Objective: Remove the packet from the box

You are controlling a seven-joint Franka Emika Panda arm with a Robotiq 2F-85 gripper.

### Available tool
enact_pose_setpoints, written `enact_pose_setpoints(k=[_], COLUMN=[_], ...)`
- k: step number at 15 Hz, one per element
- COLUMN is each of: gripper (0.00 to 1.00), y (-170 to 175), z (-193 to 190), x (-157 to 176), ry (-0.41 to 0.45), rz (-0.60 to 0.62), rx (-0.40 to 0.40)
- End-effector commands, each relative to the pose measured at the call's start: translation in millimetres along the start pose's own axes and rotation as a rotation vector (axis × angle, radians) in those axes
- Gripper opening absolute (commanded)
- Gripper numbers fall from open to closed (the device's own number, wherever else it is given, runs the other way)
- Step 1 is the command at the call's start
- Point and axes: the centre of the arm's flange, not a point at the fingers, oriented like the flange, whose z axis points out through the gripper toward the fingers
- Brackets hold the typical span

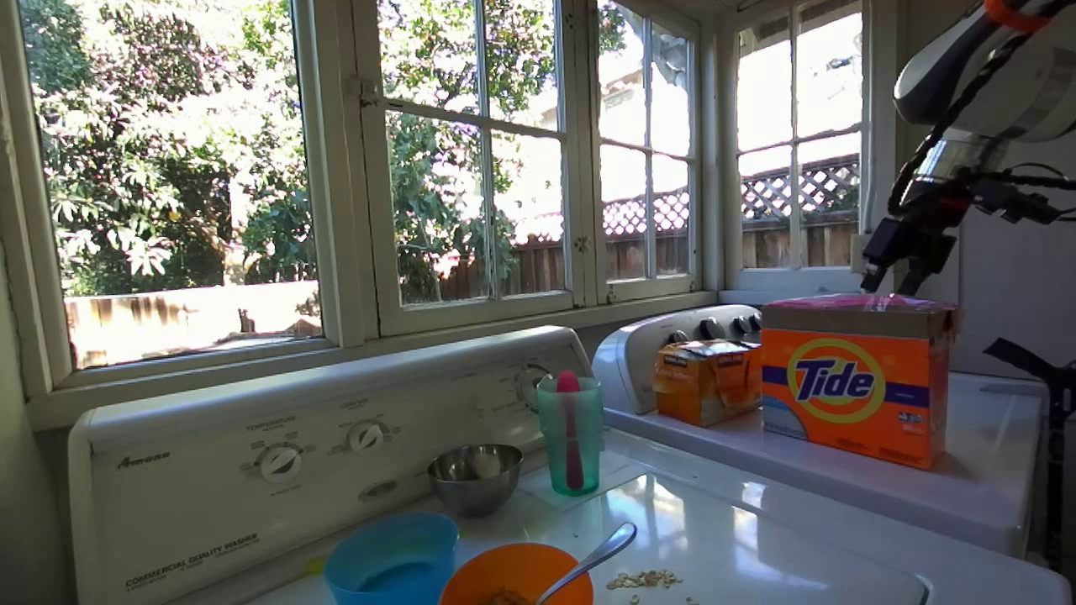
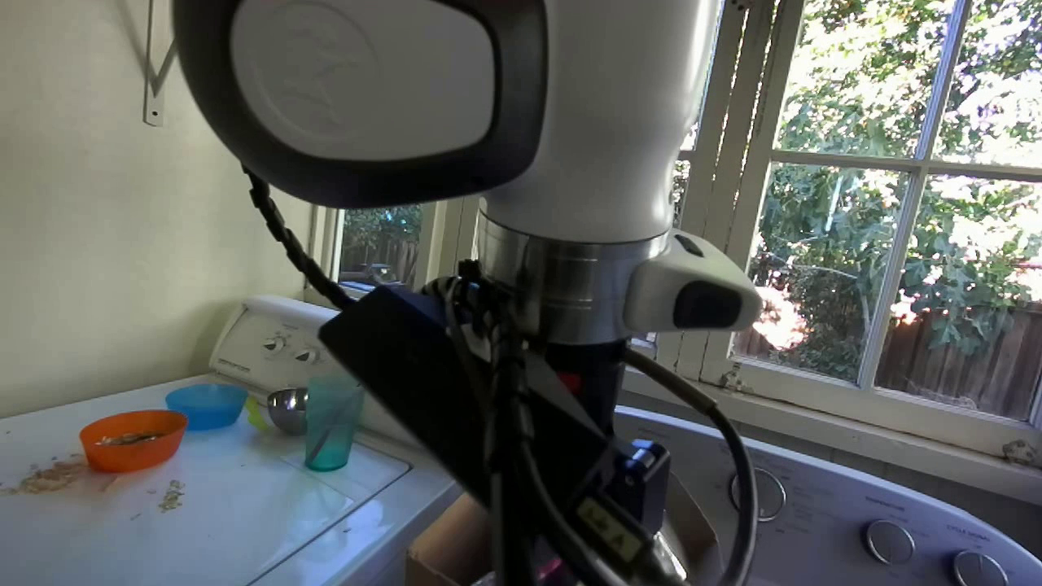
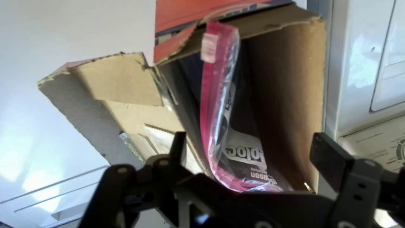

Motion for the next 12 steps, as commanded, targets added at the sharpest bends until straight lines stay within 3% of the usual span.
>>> enact_pose_setpoints(k=[1,5,11,12], gripper=[1.0,1.0,1.0,0.94], y=[5,4,14,15], z=[9,16,17,18], x=[9,9,18,20], ry=[-0.018,-0.046,-0.015,-0.014], rz=[0.043,0.074,0.123,0.128], rx=[0.047,0.082,0.085,0.082])
